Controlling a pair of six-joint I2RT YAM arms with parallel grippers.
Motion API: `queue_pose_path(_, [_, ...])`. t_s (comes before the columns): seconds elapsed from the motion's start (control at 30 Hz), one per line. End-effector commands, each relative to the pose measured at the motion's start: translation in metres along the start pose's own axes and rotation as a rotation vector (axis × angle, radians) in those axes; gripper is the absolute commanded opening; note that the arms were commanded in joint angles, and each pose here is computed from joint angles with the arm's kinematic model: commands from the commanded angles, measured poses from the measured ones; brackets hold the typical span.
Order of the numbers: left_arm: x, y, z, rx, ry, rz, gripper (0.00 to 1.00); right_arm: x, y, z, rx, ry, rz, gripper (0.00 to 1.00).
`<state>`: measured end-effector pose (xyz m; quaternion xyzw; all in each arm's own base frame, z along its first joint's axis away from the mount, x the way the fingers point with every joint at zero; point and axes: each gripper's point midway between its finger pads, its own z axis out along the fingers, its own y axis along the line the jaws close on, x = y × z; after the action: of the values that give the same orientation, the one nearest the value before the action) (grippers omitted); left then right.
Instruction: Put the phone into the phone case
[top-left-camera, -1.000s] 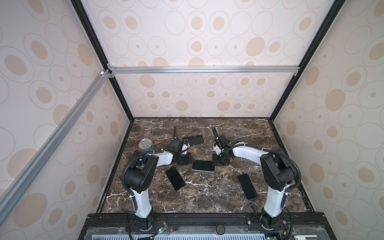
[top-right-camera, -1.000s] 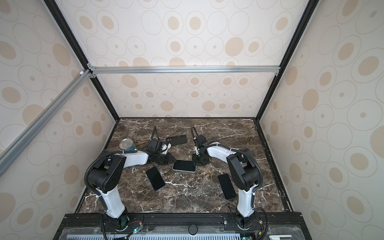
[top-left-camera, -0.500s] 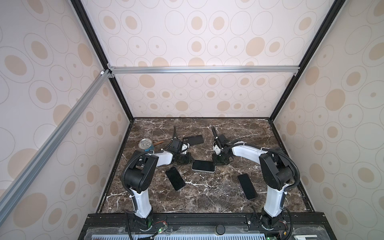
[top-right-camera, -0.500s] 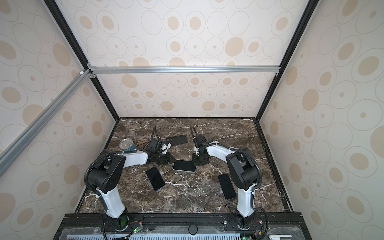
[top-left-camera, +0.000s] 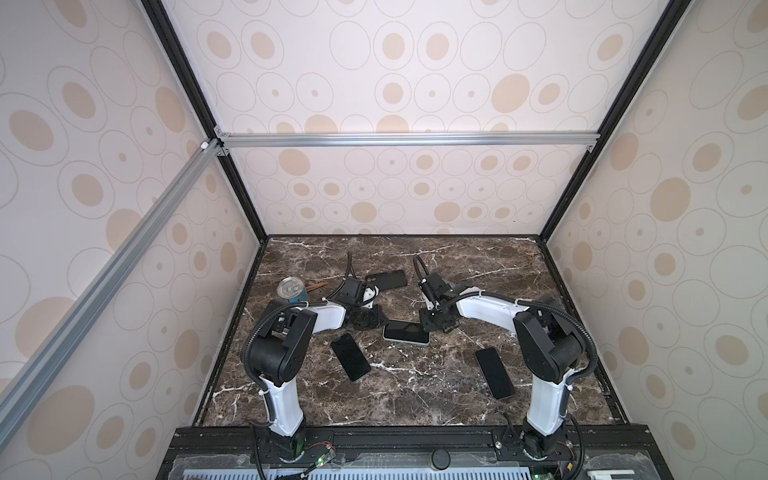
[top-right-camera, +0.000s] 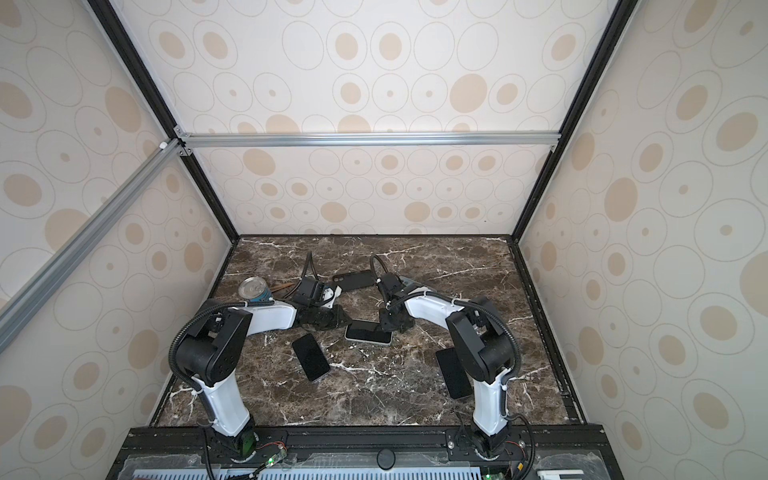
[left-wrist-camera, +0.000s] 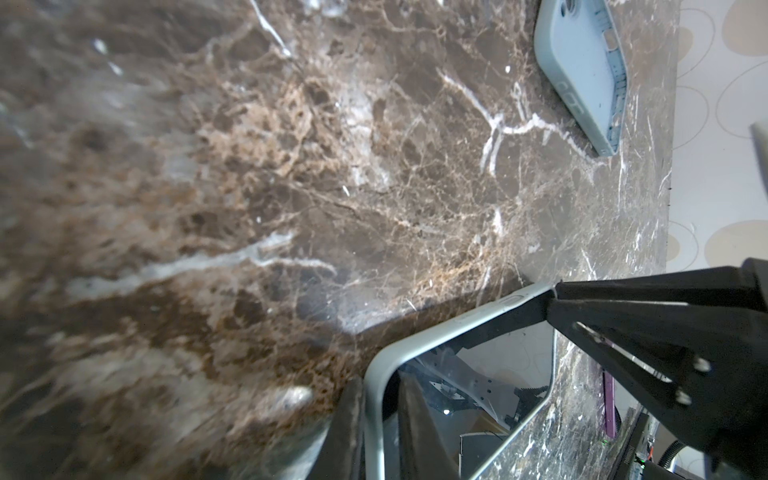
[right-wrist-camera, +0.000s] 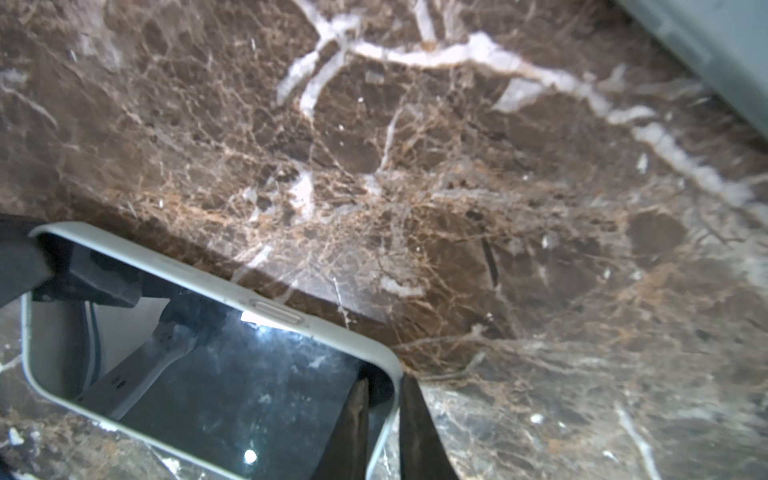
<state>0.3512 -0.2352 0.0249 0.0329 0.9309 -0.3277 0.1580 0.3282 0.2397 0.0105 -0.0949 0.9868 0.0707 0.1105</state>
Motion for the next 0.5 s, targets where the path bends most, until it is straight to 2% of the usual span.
queue_pose_path(0.0, [0.000,-0.001,0.003,0.001,0.010,0.011,0.17,0.131,-0.054,0.082,0.230,0.407,-0.063,0.16])
queue_pose_path(0.23, [-0.013,-0.009,-0.011,-0.012,-0.045,0.048,0.17,0.097,-0.035,0.047,0.241,0.332,-0.163,0.18])
queue_pose_path(0.47, [-0.055,-0.034,-0.069,-0.064,-0.249,0.178,0.21,0.014,0.004,-0.011,0.170,0.114,-0.294,0.22])
